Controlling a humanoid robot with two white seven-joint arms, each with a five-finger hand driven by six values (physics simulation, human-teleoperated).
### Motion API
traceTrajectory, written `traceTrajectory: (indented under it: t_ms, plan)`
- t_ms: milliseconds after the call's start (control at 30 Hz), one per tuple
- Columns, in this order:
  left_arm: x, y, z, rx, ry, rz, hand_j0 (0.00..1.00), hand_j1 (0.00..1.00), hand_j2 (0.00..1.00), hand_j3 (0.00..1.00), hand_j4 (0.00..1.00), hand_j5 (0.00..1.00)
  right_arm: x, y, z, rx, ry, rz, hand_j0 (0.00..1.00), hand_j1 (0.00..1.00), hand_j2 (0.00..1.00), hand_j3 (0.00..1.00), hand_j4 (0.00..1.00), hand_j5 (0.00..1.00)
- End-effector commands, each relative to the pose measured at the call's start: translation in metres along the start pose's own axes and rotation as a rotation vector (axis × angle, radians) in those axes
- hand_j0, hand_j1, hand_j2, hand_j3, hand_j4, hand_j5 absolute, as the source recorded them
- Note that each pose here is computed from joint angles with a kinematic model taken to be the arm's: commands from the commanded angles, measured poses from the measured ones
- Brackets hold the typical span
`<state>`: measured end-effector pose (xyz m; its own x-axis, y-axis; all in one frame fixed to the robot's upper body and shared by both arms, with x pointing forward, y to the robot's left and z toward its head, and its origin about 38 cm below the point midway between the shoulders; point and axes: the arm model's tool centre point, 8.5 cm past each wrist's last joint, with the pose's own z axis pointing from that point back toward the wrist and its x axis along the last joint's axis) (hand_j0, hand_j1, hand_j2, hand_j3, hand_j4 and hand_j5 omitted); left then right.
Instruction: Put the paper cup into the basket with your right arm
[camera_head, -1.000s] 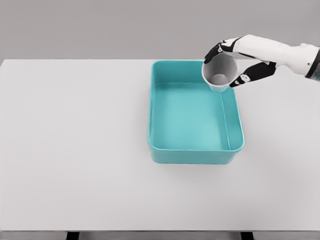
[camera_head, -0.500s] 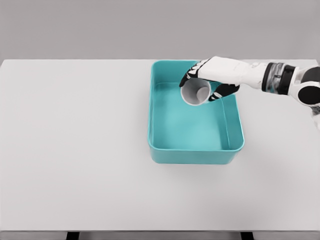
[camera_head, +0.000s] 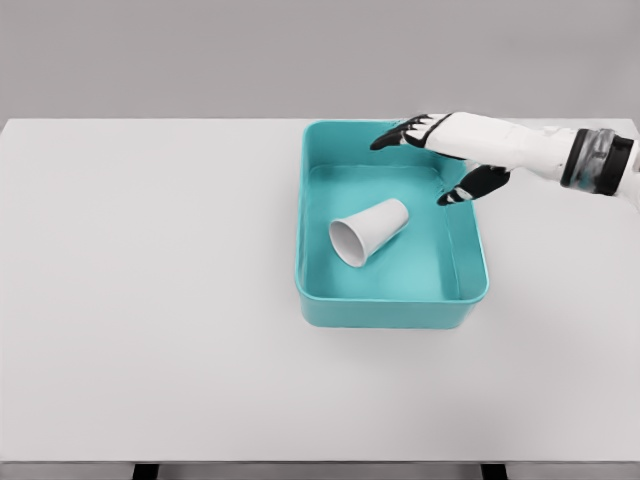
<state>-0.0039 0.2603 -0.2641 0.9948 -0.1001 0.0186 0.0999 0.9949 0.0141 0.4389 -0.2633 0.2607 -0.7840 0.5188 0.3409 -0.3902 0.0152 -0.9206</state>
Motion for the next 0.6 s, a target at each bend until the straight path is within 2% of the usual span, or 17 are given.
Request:
traceTrajectory:
  t_ms: [0, 33, 100, 167, 233, 300, 567]
  plan:
    - [0.0, 0.0, 0.0, 0.0, 0.001, 0.001, 1.0, 1.0, 1.0, 1.0, 1.0, 1.0, 0.004, -0.063, 0.075, -0.252, -0.099, -0.063, 1.0, 1.0, 1.0, 1.0, 1.0, 1.0]
    - [0.0, 0.0, 0.0, 0.0, 0.0, 0.001, 1.0, 1.0, 1.0, 1.0, 1.0, 1.0, -0.003, -0.063, 0.1, -0.302, -0.074, -0.093, 1.0, 1.0, 1.0, 1.0, 1.0, 1.0]
    - [0.0, 0.0, 0.0, 0.0, 0.0, 0.001, 1.0, 1.0, 1.0, 1.0, 1.0, 1.0, -0.018, -0.056, 0.131, -0.389, -0.034, -0.168, 1.0, 1.0, 1.0, 1.0, 1.0, 1.0]
    - [0.0, 0.0, 0.0, 0.0, 0.0, -0.001, 1.0, 1.0, 1.0, 1.0, 1.0, 1.0, -0.026, -0.039, 0.167, -0.477, 0.021, -0.217, 1.0, 1.0, 1.0, 1.0, 1.0, 1.0]
    - [0.0, 0.0, 0.0, 0.0, 0.0, 0.001, 1.0, 1.0, 1.0, 1.0, 1.0, 1.0, -0.032, -0.012, 0.182, -0.474, 0.074, -0.263, 1.0, 1.0, 1.0, 1.0, 1.0, 1.0]
    - [0.0, 0.0, 0.0, 0.0, 0.001, 0.001, 1.0, 1.0, 1.0, 1.0, 1.0, 1.0, -0.033, 0.002, 0.182, -0.456, 0.082, -0.281, 1.0, 1.0, 1.0, 1.0, 1.0, 1.0]
    - [0.0, 0.0, 0.0, 0.0, 0.0, 0.001, 1.0, 1.0, 1.0, 1.0, 1.0, 1.0, -0.033, 0.004, 0.181, -0.442, 0.088, -0.269, 1.0, 1.0, 1.0, 1.0, 1.0, 1.0]
